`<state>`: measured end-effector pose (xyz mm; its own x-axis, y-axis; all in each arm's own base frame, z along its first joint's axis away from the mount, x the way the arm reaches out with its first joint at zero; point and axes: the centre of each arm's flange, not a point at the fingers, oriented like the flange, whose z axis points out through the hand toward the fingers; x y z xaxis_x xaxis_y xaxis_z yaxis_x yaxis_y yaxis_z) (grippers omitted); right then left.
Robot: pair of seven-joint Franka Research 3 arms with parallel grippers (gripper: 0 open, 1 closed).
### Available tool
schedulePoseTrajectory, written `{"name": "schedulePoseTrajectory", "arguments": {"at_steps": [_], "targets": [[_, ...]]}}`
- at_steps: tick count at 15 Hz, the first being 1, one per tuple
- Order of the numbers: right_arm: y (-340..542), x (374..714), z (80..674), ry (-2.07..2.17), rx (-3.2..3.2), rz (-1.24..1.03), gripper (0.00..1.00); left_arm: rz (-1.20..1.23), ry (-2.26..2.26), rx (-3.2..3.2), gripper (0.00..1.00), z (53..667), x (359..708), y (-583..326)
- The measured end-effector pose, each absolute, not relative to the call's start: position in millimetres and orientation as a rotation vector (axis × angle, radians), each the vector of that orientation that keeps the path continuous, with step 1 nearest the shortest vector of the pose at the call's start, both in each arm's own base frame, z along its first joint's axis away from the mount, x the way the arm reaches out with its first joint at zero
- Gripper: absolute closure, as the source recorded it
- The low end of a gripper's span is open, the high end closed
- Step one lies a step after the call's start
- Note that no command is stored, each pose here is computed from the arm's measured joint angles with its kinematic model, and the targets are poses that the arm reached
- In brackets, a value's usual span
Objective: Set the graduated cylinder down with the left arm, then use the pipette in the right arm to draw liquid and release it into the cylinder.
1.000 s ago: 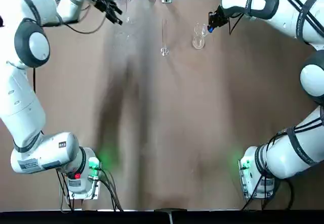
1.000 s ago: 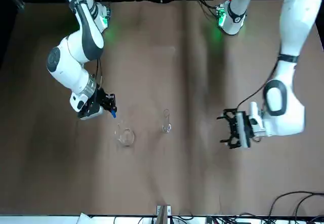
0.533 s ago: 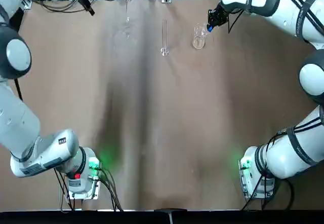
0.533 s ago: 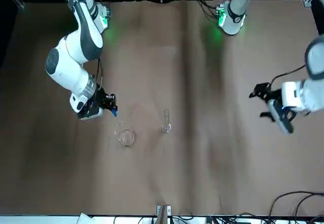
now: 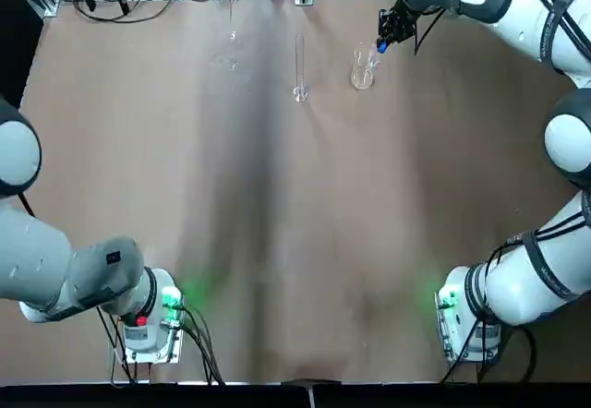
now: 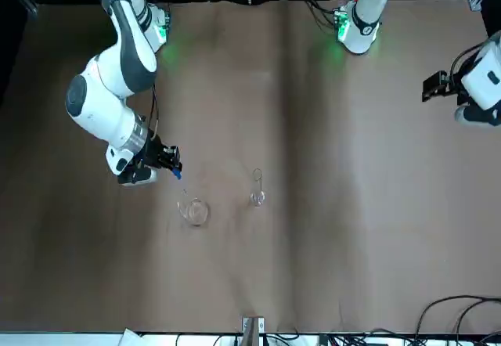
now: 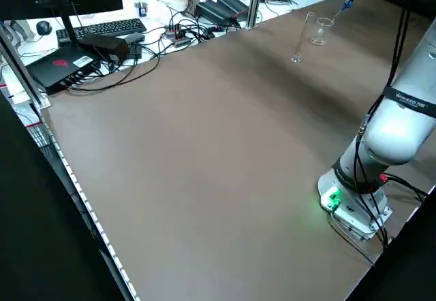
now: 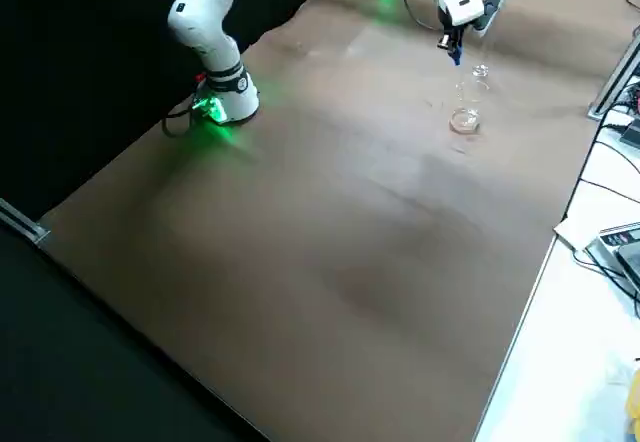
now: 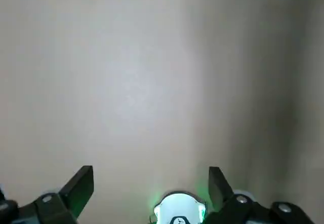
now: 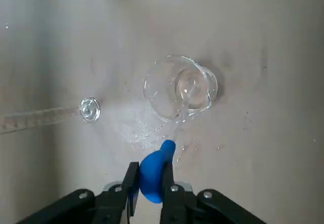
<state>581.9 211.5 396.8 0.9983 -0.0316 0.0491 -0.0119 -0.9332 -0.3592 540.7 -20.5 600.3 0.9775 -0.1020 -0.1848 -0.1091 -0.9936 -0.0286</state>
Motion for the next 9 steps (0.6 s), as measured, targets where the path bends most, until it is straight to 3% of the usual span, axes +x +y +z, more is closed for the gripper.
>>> {"name": "schedulePoseTrajectory", "arguments": {"at_steps": [9], "targets": [[211,589,424,0.063,-2.759,-0.007,0.77,0.312,-0.010,-3.056,0.00,601,536,-25]]}}
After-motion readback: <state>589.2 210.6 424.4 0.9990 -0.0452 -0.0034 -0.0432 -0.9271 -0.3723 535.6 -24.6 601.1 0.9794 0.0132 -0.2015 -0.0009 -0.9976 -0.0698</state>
